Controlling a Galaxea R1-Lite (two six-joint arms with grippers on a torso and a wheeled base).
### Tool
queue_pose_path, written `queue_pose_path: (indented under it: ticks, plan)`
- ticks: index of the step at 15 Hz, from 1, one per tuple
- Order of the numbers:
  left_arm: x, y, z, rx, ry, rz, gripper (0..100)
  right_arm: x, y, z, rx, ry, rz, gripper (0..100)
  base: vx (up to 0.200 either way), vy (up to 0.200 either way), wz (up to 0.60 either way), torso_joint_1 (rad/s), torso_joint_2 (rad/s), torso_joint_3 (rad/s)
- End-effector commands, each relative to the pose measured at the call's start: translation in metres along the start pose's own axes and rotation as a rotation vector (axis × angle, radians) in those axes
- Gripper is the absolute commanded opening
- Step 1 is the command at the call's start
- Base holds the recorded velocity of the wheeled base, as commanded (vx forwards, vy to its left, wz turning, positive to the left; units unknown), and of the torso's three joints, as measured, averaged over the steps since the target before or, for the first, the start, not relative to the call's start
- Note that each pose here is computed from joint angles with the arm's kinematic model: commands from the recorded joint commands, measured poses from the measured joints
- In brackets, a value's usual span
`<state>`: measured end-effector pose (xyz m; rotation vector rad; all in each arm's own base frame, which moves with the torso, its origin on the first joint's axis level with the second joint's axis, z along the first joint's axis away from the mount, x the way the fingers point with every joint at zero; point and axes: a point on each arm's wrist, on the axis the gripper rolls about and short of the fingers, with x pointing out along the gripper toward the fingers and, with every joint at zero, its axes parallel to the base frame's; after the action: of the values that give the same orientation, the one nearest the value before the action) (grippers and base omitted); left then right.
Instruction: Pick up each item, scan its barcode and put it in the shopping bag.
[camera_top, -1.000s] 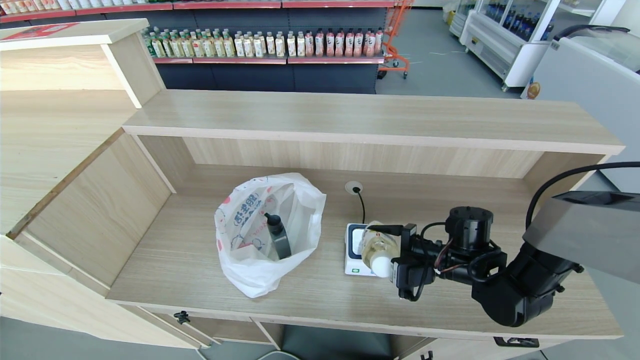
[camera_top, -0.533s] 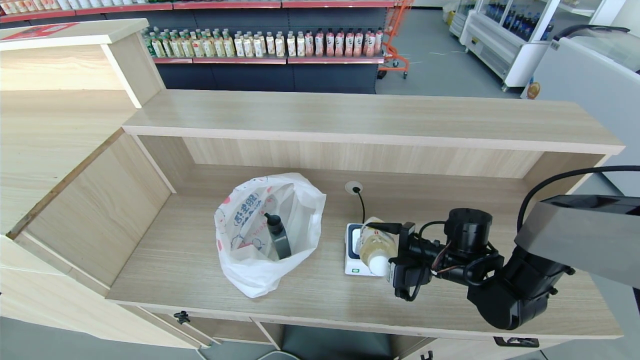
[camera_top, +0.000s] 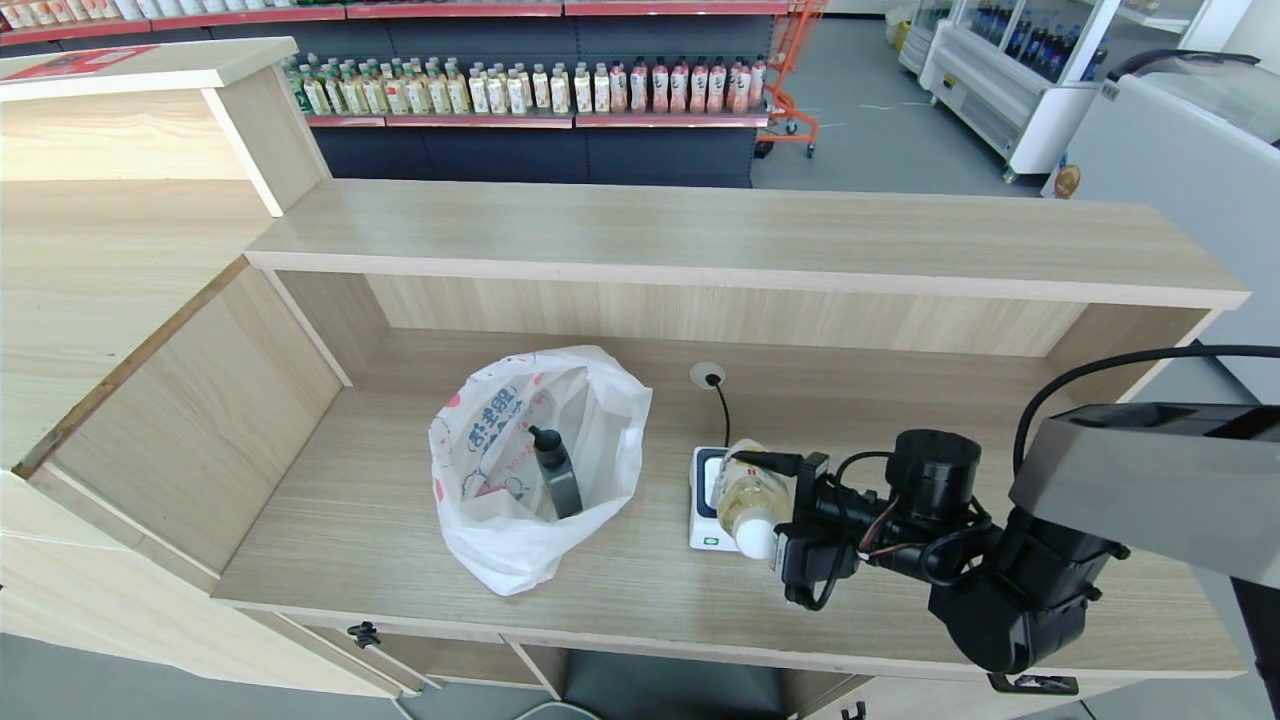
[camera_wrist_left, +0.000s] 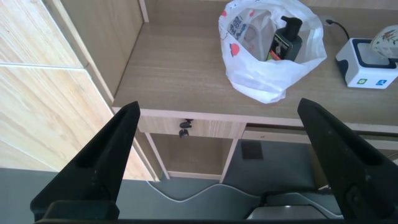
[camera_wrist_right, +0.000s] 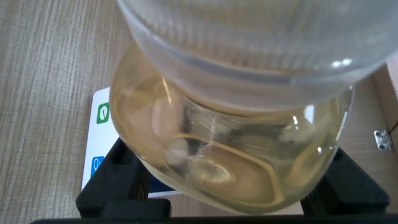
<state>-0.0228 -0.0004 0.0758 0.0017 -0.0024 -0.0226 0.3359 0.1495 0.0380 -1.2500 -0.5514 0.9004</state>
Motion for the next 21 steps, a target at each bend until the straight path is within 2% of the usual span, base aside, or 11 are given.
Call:
queue_pose_path:
  ticks: [1, 7, 9, 11, 13, 15, 18, 21]
  plan:
    - [0.0, 0.0, 0.0, 0.0, -0.001, 0.0, 100, 0.001, 0.002, 0.0, 0.004, 0.002, 0.004, 0, 0.0, 0.0, 0.0, 0.0, 0.0, 0.0]
    - [0.0, 0.0, 0.0, 0.0, -0.001, 0.0, 100, 0.002, -0.002, 0.001, 0.029, 0.018, -0.024, 0, 0.0, 0.0, 0.0, 0.0, 0.0, 0.0]
    - [0.0, 0.0, 0.0, 0.0, -0.001, 0.0, 100, 0.008, -0.026, 0.019, 0.095, 0.051, -0.126, 0, 0.0, 0.0, 0.0, 0.0, 0.0, 0.0]
    - [0.0, 0.0, 0.0, 0.001, -0.001, 0.0, 100, 0.012, -0.056, 0.054, 0.258, 0.146, -0.293, 0, 0.0, 0.0, 0.0, 0.0, 0.0, 0.0]
    - [0.0, 0.0, 0.0, 0.001, -0.001, 0.001, 100, 0.007, -0.1, 0.088, 0.453, 0.252, -0.43, 0, 0.0, 0.0, 0.0, 0.0, 0.0, 0.0]
    - [0.0, 0.0, 0.0, 0.0, -0.001, 0.0, 100, -0.013, -0.148, 0.099, 0.585, 0.306, -0.482, 0, 0.0, 0.0, 0.0, 0.0, 0.0, 0.0]
    - [0.0, 0.0, 0.0, -0.002, -0.001, 0.0, 100, -0.041, -0.178, 0.097, 0.819, 0.351, -0.499, 0, 0.0, 0.133, 0.0, 0.002, 0.0, 0.002]
    - [0.0, 0.0, 0.0, 0.0, -0.001, 0.0, 100, -0.05, -0.183, 0.097, 1.074, 0.339, -0.512, 0, 0.0, 0.2, 0.0, 0.001, 0.0, 0.004]
